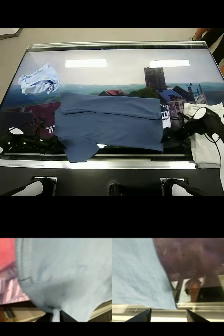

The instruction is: Fold the shirts.

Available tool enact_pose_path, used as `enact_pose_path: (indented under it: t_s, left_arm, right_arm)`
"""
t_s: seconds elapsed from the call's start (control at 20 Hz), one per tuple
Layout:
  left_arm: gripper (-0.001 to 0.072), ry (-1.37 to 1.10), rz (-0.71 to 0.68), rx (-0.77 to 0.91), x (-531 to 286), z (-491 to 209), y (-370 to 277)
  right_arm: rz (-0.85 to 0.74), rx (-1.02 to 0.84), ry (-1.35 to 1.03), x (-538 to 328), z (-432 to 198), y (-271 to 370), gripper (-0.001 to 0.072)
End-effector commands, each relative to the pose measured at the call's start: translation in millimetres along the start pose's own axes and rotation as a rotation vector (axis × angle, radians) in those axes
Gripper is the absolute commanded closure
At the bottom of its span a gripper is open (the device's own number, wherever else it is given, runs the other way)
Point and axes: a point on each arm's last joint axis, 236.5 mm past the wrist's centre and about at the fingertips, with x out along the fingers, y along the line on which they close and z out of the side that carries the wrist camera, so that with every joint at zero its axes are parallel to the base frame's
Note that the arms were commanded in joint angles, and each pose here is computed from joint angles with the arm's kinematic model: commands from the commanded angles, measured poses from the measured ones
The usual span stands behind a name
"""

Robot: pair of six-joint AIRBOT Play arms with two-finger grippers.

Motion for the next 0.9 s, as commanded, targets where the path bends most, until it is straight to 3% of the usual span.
enact_pose_path:
  t_s: [0.0,0.3,0.35,0.45,0.65,0.85]
  left_arm:
    - [0.0680,-0.089,0.025,0.008,1.3,20.3,4.1]
    - [0.0681,-0.088,0.028,0.020,0.9,20.2,4.4]
    - [0.0681,-0.089,0.028,0.030,0.3,20.7,4.1]
    - [0.0682,-0.093,0.025,0.057,-5.5,24.9,-0.3]
    - [0.0686,-0.202,0.025,0.224,-68.2,69.1,-41.6]
    - [0.0686,-0.408,0.061,0.375,-142.5,138.2,-111.0]
  right_arm:
    - [0.038,0.018,-0.018,16.9,0.8,3.7,0.0152]
    - [0.111,0.095,-0.052,38.4,5.6,13.2,0.0162]
    - [0.118,0.113,-0.045,40.2,5.7,14.3,0.0260]
    - [0.146,0.144,-0.040,40.6,7.0,20.5,0.0665]
    - [0.142,0.024,-0.116,1.7,30.7,31.4,0.0662]
    - [0.149,-0.038,-0.357,-70.5,100.1,60.1,0.0663]
